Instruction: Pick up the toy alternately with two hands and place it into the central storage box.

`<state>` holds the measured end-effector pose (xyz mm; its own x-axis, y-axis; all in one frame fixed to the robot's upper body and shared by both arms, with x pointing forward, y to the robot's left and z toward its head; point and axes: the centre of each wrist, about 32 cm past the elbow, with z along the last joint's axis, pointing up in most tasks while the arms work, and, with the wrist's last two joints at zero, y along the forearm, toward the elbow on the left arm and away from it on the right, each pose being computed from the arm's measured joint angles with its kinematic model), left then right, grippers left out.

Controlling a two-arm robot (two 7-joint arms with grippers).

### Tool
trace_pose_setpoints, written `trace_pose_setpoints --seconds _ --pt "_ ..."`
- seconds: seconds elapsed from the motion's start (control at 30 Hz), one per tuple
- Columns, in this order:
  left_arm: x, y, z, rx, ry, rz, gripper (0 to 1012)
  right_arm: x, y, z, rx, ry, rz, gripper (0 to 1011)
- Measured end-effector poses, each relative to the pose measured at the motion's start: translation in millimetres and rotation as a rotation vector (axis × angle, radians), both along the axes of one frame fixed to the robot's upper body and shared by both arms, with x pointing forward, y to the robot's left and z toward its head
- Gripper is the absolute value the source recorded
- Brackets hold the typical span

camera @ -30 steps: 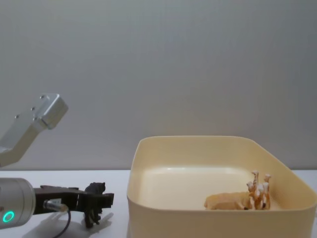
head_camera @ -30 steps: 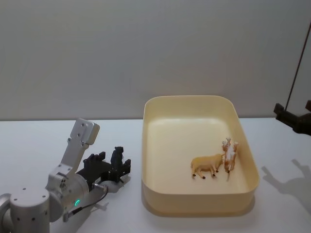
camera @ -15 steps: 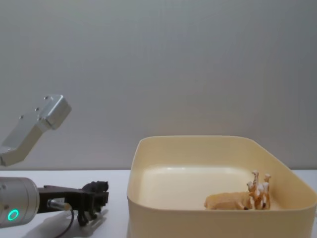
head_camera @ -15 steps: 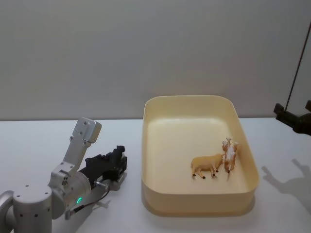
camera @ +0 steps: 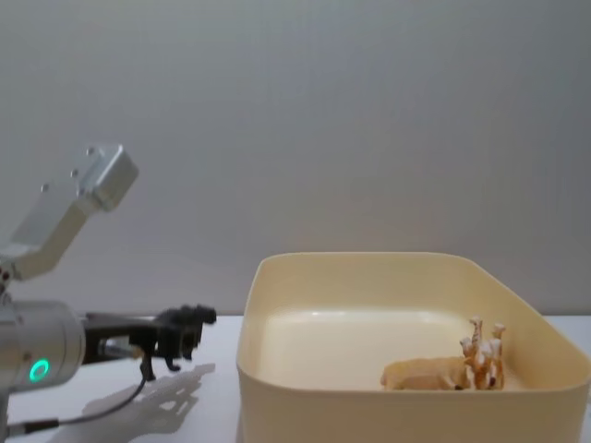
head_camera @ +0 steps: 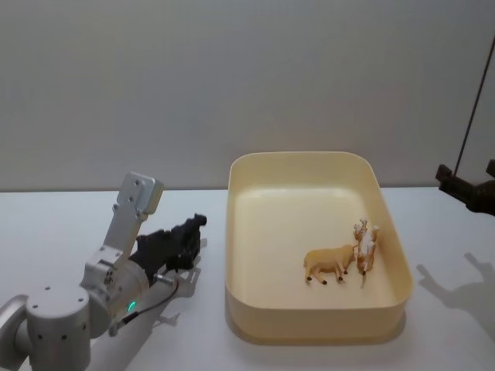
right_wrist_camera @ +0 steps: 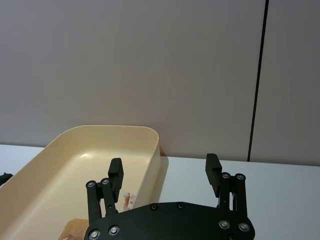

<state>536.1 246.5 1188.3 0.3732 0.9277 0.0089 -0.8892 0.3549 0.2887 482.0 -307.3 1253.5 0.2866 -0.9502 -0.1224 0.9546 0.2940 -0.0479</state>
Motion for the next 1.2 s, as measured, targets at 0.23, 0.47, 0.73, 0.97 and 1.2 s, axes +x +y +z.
trace_pose_setpoints --seconds 0.23,0.47,0.73,0.97,1.2 --pt "1.9 -6.4 13.9 0.020 -0.060 0.015 328 0.0 0.0 0.0 0.000 0.000 0.000 1001" --pt "7.9 -12.4 30.9 0.043 -0.119 -0.015 328 0.0 0.0 0.0 0.000 0.000 0.000 1001" --pt "17.8 -17.4 46.2 0.062 -0.158 -0.099 328 0.0 0.0 0.0 0.000 0.000 0.000 1001" --pt "27.6 -21.6 55.3 0.080 -0.177 -0.182 328 0.0 0.0 0.0 0.000 0.000 0.000 1001" --pt "42.9 -28.9 65.8 0.108 -0.201 -0.281 328 0.0 0.0 0.0 0.000 0.000 0.000 1001"
